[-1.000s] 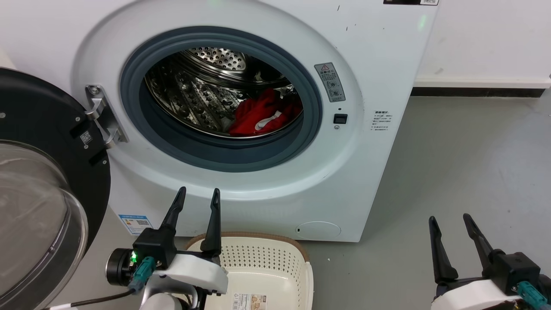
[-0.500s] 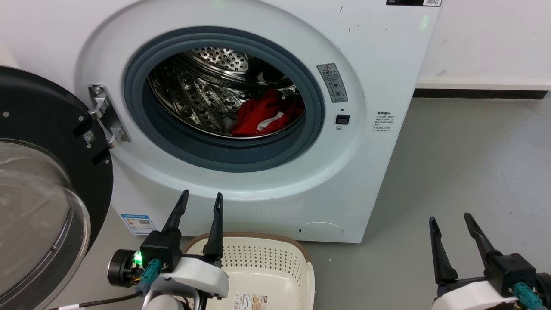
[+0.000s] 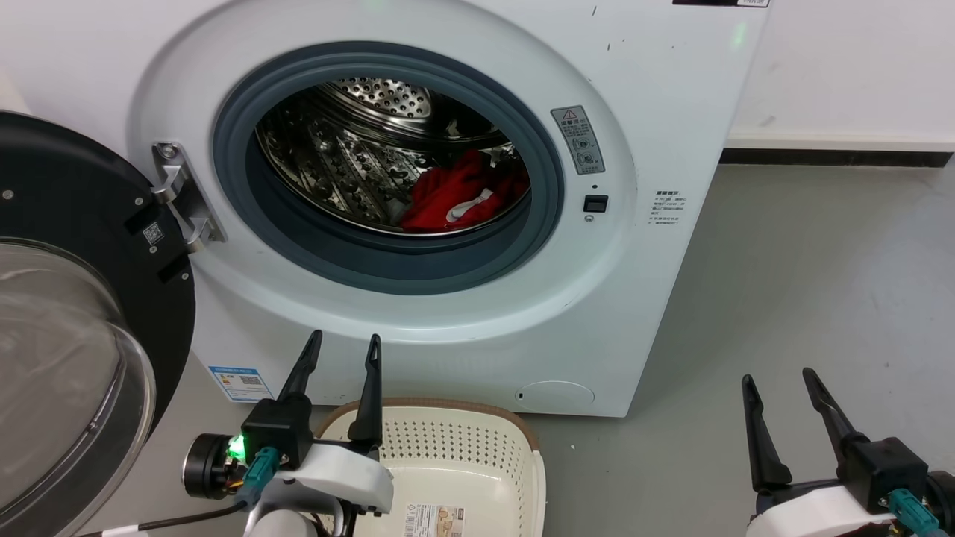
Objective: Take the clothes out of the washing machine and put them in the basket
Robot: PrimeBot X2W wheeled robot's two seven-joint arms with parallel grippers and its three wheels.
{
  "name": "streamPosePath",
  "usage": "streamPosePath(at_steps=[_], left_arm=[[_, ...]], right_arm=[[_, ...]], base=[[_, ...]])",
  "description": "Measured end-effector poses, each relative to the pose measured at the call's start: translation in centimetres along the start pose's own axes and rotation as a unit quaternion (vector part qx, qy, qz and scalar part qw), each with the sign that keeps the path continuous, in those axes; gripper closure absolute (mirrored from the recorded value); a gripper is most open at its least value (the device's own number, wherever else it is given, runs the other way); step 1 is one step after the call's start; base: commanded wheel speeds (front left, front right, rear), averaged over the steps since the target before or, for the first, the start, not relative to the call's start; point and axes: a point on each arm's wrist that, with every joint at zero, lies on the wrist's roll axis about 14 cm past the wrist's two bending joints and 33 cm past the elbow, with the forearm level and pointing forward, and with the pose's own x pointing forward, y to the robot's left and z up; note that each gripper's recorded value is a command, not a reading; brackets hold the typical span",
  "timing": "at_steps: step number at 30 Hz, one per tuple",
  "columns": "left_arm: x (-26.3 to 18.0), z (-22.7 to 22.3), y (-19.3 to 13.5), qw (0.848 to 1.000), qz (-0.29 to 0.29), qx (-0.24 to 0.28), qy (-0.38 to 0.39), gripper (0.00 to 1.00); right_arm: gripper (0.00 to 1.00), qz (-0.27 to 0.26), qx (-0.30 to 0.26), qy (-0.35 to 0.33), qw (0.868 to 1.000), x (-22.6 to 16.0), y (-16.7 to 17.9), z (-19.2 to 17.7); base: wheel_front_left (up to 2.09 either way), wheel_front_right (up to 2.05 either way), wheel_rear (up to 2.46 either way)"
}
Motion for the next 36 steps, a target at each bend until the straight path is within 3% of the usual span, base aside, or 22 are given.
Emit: streamPosePath(at_steps=[7, 17, 36], left_arm=[[2.2, -0.6, 0.3, 1.000, 0.004, 0.006, 0.007, 0.00], [9.2, -4.1, 0.8, 0.999, 0.003, 0.003, 0.045, 0.00], [24.2, -15.1, 1.6, 0.988, -0.010, 0.001, 0.155, 0.00]], right_arm=[[0.00, 0.003, -0.001, 0.003, 1.000, 0.5, 0.2, -0.1], [0.00, 0.000, -0.003, 0.007, 1.000, 2.9, -0.3, -0.7], [0.00, -0.056, 0.008, 0.083, 0.995, 4.9, -4.5, -7.6]], base=[[0.00, 0.00, 0.00], [0.00, 0.00, 0.00], [0.00, 0.00, 0.00]])
